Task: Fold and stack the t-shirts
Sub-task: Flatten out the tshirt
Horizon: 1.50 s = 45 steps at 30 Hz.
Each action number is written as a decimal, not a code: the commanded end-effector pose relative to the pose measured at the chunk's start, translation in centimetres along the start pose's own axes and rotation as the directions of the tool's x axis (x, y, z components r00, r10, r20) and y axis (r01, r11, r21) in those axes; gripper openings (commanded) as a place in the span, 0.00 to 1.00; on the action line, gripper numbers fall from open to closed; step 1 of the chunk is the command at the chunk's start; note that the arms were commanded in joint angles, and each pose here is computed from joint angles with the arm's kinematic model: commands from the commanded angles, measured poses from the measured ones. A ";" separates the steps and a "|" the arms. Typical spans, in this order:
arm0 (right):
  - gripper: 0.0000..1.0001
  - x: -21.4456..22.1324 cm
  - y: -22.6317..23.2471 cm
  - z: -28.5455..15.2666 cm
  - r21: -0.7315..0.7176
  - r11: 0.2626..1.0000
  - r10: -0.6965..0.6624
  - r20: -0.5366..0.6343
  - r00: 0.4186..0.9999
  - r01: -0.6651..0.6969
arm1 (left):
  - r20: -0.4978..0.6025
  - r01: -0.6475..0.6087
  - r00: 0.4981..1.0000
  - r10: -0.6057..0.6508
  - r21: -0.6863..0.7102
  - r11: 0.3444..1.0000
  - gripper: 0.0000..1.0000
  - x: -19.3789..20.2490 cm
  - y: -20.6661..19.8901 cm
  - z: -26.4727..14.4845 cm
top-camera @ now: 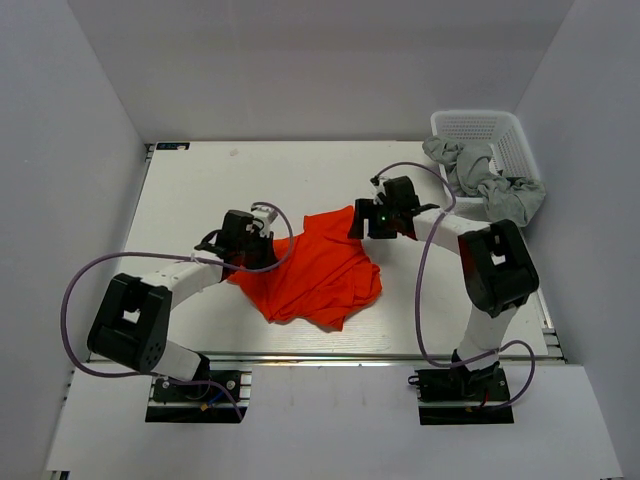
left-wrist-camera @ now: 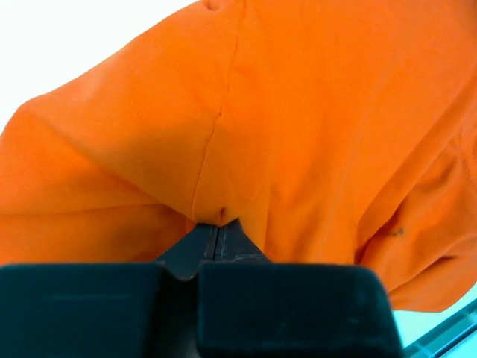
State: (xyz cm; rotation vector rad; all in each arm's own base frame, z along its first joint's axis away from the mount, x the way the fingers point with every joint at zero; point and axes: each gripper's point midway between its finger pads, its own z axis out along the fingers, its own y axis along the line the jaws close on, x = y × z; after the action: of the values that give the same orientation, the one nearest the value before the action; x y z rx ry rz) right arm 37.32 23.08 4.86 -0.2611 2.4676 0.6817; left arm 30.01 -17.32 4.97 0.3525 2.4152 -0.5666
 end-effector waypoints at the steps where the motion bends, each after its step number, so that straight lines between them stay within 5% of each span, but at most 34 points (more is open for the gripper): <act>1: 0.79 -2.7 0.9 0.9 -0.006 1.000 -0.014 0.044 0.999 0.014 | 0.093 -0.028 0.995 0.026 0.020 0.999 0.00 -3.4 -1.3 -1.5; 9: 0.73 -2.7 0.1 4.7 0.045 0.999 -0.004 0.019 1.000 0.003 | 0.254 -0.077 0.966 0.040 0.138 0.987 0.00 -6.8 -4.5 -4.8; 12: 0.63 -2.9 -0.4 5.6 0.087 0.996 -0.007 0.023 1.000 0.005 | 0.257 -0.079 0.966 0.041 0.138 0.987 0.00 -6.8 -4.7 -5.4; 18: 0.33 -3.5 1.5 6.4 0.036 0.998 -0.055 0.042 0.998 0.053 | 0.276 -0.087 0.960 0.045 0.143 0.986 0.00 -7.1 -5.0 -6.2; 21: 0.01 -4.0 2.1 6.5 0.024 0.998 -0.063 0.051 0.997 0.062 | 0.284 -0.091 0.958 0.047 0.144 0.985 0.00 -7.5 -5.1 -6.4; 29: 0.00 -9.4 3.9 1.6 0.035 0.996 -0.089 0.319 0.943 0.082 | 0.316 -0.100 0.947 0.052 0.136 0.986 0.00 -9.1 -5.5 -7.3; 36: 0.00 -15.7 8.3 -10.8 0.045 0.981 -0.170 0.649 0.741 0.186 | 0.449 -0.150 0.891 0.068 0.150 0.977 0.00 -13.6 -7.4 -11.1; 37: 0.00 -17.4 9.3 -14.6 0.052 0.980 -0.170 0.726 0.666 0.193 | 0.475 -0.170 0.876 0.081 0.146 0.975 0.00 -14.7 -7.8 -11.8; 39: 0.00 -18.2 9.2 -17.0 0.091 0.979 -0.186 0.765 0.616 0.183 | 0.521 -0.188 0.848 0.096 0.128 0.974 0.00 -16.1 -8.2 -13.6; 45: 0.00 -21.5 10.7 -29.9 0.205 0.966 -0.248 0.904 0.349 0.158 | 0.689 -0.160 0.713 0.130 -0.022 0.987 0.00 -21.8 -8.2 -21.5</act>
State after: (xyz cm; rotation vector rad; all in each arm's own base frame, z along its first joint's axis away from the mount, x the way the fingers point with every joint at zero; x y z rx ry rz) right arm 38.63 20.33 36.96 -0.1437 1.4658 0.5138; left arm 33.29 -18.65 30.22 0.3354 1.7842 -0.6354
